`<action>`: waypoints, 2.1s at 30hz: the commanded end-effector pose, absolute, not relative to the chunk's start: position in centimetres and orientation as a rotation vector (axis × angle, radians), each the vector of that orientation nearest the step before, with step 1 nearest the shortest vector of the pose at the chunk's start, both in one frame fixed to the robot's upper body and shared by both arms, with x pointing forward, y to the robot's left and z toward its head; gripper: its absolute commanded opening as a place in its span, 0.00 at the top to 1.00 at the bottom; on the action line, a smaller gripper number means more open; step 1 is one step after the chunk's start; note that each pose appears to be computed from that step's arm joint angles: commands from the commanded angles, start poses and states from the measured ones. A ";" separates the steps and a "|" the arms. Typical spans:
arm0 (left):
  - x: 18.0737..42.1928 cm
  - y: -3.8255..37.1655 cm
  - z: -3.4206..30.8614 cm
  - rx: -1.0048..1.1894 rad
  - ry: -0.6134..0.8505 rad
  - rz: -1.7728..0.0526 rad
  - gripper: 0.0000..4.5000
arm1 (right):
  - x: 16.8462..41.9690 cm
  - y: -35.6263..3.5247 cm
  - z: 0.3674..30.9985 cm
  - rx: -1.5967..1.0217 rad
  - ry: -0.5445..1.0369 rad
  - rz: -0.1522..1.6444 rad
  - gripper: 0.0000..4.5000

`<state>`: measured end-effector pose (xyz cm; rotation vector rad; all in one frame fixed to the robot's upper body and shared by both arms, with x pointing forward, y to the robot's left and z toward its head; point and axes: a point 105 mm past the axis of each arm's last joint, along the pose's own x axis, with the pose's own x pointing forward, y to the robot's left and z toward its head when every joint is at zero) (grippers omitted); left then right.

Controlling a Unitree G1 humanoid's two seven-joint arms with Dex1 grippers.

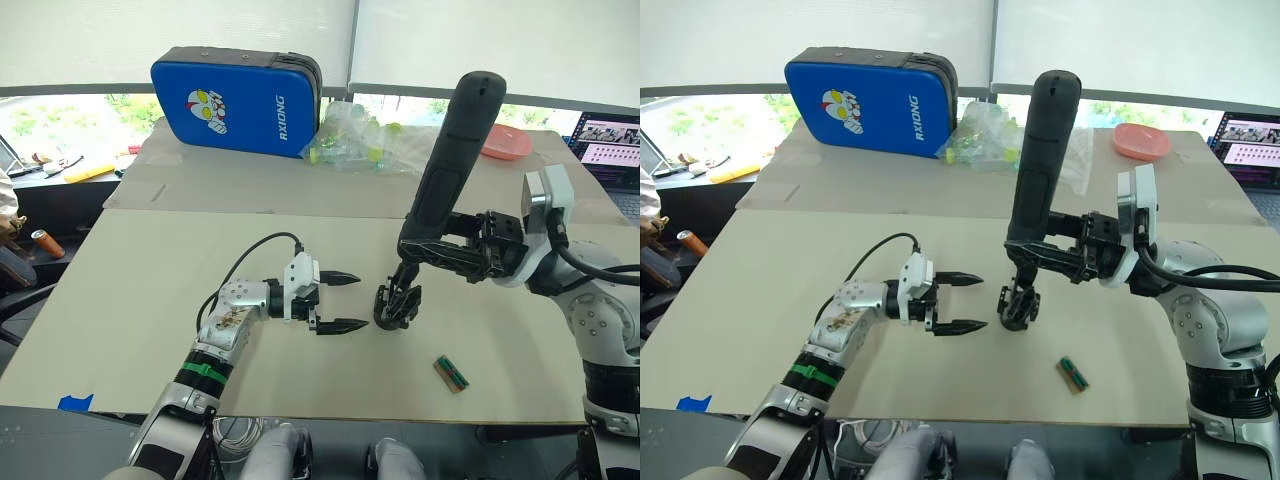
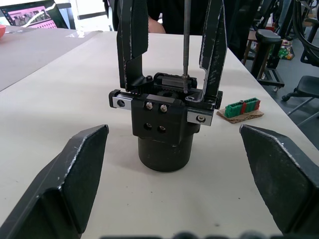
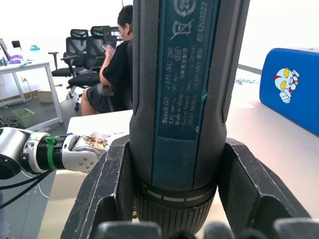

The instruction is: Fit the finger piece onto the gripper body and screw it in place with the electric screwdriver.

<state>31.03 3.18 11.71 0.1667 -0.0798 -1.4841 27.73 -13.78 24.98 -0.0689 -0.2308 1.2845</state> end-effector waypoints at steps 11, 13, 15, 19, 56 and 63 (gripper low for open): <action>30.7 2.9 12.2 0.187 -0.113 -1.493 0.00 | 27.1 -13.9 26.1 -0.092 -0.285 1.298 0.57; 30.7 2.9 12.1 0.187 -0.112 -1.493 0.00 | 27.1 -13.9 26.0 -0.090 -0.281 1.301 0.57; 30.7 2.9 12.1 0.186 -0.112 -1.493 0.00 | 27.1 -13.9 26.0 -0.090 -0.280 1.300 0.57; 30.6 2.9 12.1 0.186 -0.111 -1.496 0.00 | 27.0 -13.9 25.8 -0.090 -0.274 1.302 0.57; 30.5 2.7 12.0 0.190 -0.104 -1.499 0.00 | 26.9 -13.9 24.9 -0.115 -0.266 1.295 0.57; 30.6 2.5 11.9 0.196 -0.097 -1.494 0.00 | 26.6 -13.5 25.1 -0.115 -0.272 1.306 0.57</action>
